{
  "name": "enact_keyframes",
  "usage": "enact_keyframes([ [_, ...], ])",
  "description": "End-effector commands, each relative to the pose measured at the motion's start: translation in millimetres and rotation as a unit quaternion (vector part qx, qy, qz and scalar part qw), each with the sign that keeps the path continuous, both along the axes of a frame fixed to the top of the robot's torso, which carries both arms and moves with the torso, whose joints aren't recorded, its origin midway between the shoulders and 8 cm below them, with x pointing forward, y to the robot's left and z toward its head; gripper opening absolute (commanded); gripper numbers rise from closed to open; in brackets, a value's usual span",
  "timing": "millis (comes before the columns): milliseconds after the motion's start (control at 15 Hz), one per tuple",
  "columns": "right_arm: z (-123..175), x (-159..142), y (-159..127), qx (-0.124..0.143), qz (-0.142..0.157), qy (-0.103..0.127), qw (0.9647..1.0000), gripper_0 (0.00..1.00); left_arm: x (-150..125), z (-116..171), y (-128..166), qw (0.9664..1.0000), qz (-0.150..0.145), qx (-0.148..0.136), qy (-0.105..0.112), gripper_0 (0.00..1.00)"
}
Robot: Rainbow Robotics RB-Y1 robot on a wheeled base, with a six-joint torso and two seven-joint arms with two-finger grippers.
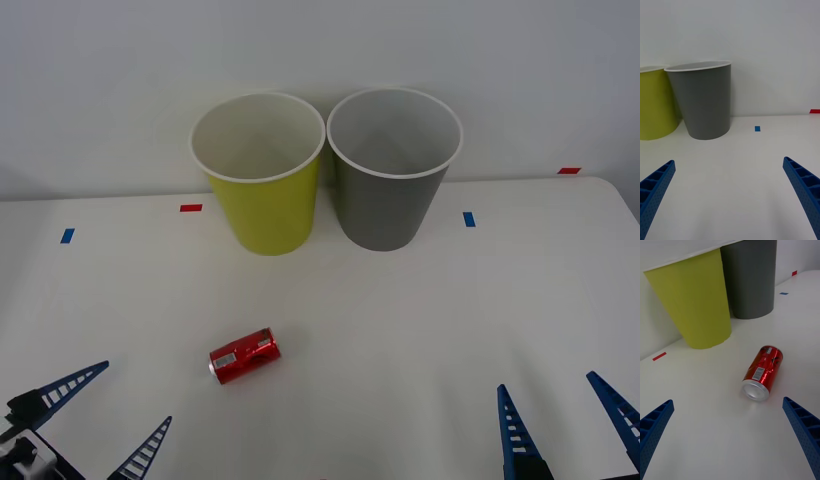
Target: Put cans in the gray bin and PET bottles in the light green bin.
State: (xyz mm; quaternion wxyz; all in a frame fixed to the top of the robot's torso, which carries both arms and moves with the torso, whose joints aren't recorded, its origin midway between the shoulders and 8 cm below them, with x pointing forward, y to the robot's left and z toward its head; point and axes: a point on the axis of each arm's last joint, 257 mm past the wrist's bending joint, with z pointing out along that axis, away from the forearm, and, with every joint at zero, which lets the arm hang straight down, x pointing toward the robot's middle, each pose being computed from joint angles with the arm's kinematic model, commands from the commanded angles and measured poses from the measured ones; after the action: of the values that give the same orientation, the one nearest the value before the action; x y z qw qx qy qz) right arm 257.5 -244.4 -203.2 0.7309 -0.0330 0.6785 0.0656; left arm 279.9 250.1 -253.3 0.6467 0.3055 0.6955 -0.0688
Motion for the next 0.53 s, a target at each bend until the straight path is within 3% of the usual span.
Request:
enact_keyframes([
  [67,0.0,0.0,0.0,0.000,0.000,0.000,1.0000,1.00,8.8,-4.4,-14.2,0.9999,-0.014,0.002,0.006,1.00],
  [533,0.0,0.0,0.0,0.000,0.000,0.000,1.0000,1.00,28.3,-0.7,-27.7,0.9977,-0.051,0.013,0.042,1.00],
])
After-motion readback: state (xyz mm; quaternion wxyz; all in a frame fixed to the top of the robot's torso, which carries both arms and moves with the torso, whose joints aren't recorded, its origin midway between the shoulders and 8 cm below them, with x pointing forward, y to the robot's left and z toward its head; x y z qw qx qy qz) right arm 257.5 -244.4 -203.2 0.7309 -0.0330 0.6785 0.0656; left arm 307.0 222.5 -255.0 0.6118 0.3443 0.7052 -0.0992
